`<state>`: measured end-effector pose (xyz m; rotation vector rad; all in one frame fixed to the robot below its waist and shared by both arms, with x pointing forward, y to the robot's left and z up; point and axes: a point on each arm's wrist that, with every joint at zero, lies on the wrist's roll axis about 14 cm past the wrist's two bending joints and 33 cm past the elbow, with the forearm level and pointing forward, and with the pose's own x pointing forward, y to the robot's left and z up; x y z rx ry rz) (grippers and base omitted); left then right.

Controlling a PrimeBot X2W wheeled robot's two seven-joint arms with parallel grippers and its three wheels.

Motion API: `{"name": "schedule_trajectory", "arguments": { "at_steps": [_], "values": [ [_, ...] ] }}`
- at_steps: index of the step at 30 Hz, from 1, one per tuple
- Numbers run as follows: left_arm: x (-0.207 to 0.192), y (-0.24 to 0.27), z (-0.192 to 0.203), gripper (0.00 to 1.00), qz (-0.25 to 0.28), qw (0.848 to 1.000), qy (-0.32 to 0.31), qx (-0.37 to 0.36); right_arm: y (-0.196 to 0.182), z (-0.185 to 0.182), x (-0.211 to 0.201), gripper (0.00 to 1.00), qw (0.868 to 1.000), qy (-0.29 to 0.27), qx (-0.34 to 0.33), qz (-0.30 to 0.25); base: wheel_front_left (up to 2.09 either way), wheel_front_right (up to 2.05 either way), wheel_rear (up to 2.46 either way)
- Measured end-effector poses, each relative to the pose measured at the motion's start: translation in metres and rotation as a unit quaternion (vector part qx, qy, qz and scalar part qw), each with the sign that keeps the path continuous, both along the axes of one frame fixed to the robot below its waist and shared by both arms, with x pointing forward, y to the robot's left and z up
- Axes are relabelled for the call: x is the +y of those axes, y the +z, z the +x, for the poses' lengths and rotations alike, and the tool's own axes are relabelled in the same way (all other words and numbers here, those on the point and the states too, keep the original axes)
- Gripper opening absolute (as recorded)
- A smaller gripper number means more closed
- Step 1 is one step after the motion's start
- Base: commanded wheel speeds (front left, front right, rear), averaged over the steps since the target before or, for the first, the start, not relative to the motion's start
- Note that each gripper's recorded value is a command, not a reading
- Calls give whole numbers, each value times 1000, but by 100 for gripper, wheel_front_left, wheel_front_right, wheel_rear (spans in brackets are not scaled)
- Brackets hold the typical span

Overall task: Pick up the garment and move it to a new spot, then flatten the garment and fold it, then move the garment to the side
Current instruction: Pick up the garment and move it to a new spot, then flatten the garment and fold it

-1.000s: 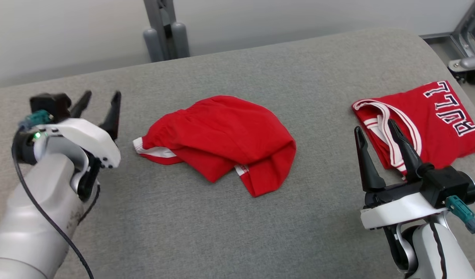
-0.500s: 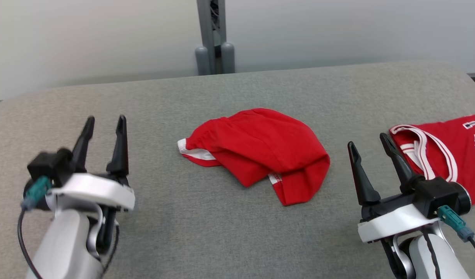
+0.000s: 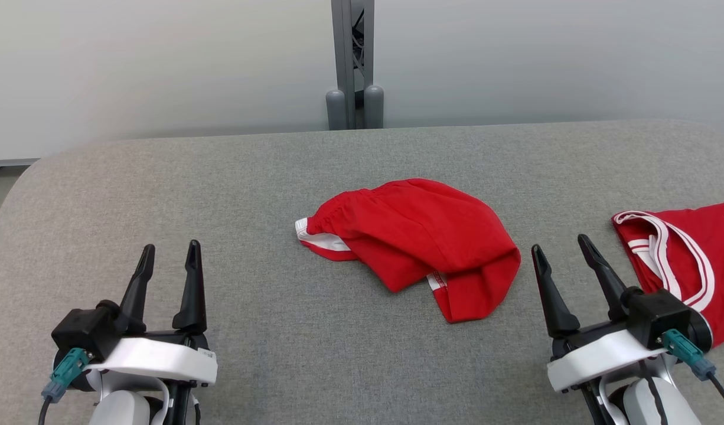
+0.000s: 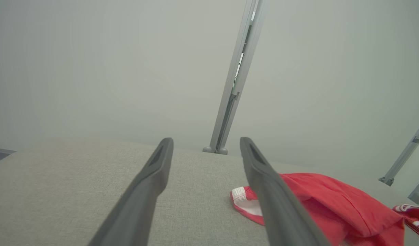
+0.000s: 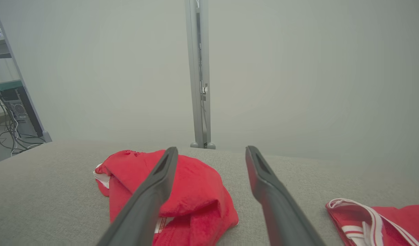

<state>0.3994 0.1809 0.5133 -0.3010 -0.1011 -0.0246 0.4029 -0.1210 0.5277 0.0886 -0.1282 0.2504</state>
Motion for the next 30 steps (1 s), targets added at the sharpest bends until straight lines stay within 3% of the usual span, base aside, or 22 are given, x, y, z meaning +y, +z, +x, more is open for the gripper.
{"name": "schedule_trajectory", "arguments": {
  "at_steps": [5, 13, 25, 26, 27, 30],
  "values": [
    [-5, -1, 1, 100, -4, 1000, -9, 1, -20, 0, -7, 100, 999, -13, 34, 13, 0, 0, 0],
    [-18, -15, 4, 100, -3, 999, -29, 21, -93, 1, -1, 100, 987, -9, 162, 23, 0, 0, 0],
    [-5, -27, 12, 100, 2, 999, -14, 38, -131, 26, 35, 100, 972, 37, 230, 14, 0, 0, 0],
    [-4, -28, 12, 100, 3, 999, -12, 40, -133, 27, 38, 45, 971, 40, 235, 11, 0, 0, 0],
    [-2, -30, 11, 100, 3, 999, -10, 42, -134, 29, 40, 0, 971, 43, 236, 9, 0, 0, 0],
    [1, -31, 10, 100, 3, 999, -6, 45, -129, 37, 42, 0, 972, 44, 229, 11, 0, 0, 0]
  ]
}}
